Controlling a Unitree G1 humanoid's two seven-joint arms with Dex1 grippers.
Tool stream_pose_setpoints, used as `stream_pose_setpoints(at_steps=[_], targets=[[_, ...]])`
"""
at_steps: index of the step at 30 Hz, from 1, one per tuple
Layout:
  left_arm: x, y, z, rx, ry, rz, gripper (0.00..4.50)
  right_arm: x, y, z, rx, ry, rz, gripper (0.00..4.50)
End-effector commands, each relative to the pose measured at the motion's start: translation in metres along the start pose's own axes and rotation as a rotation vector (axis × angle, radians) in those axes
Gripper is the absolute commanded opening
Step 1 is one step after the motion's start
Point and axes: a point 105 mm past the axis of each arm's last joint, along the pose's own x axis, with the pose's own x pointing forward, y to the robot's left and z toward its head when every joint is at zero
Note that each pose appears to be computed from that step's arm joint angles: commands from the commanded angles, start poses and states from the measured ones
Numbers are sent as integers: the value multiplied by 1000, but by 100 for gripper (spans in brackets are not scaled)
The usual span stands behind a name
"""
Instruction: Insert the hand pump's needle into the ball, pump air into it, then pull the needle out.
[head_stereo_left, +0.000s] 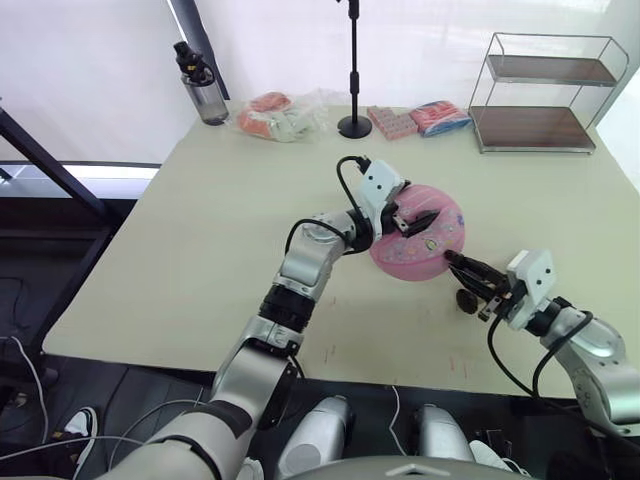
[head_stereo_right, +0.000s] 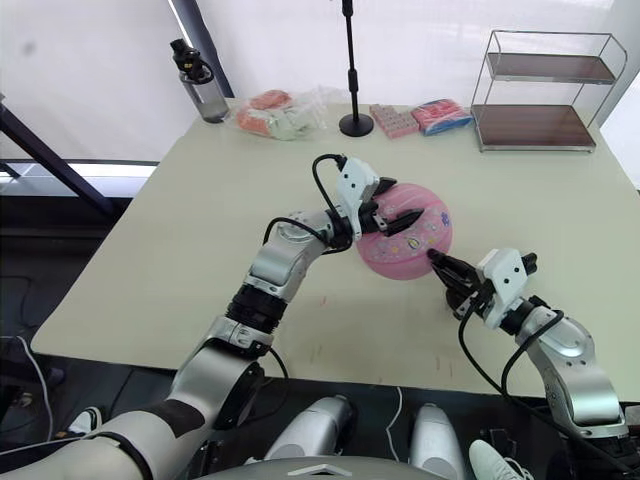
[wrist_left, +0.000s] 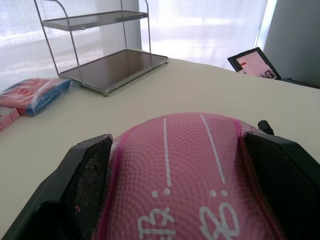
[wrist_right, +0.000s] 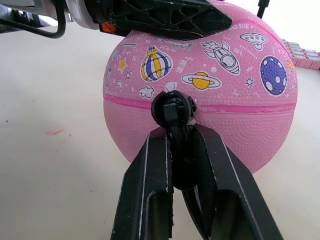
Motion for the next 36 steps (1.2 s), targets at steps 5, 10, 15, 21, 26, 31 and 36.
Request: stream_pose_setpoints(at_steps=[5,10,15,21,26,31,36], targets=[[-31,12,-115,-155,378,143,450,-15,2,42,-99,-131,9,12],[-33,12,-120,-143,399,145,450,-18,3,43,-99,-130,6,12],[-35,9,-126,-141,420,140,450,-21,4,45,-103,-116,14,12],[-39,7,-138,-144,452,155,450,-24,3,51,-111,-101,30,12],[-38,7,-141,-148,461,165,450,-26,2,52,-131,-94,25,12],[-37,6,-145,-148,472,172,450,-30,3,55,-121,-100,22,12],[-38,3,-150,-152,483,168,450,-35,3,58,-123,-94,22,12]])
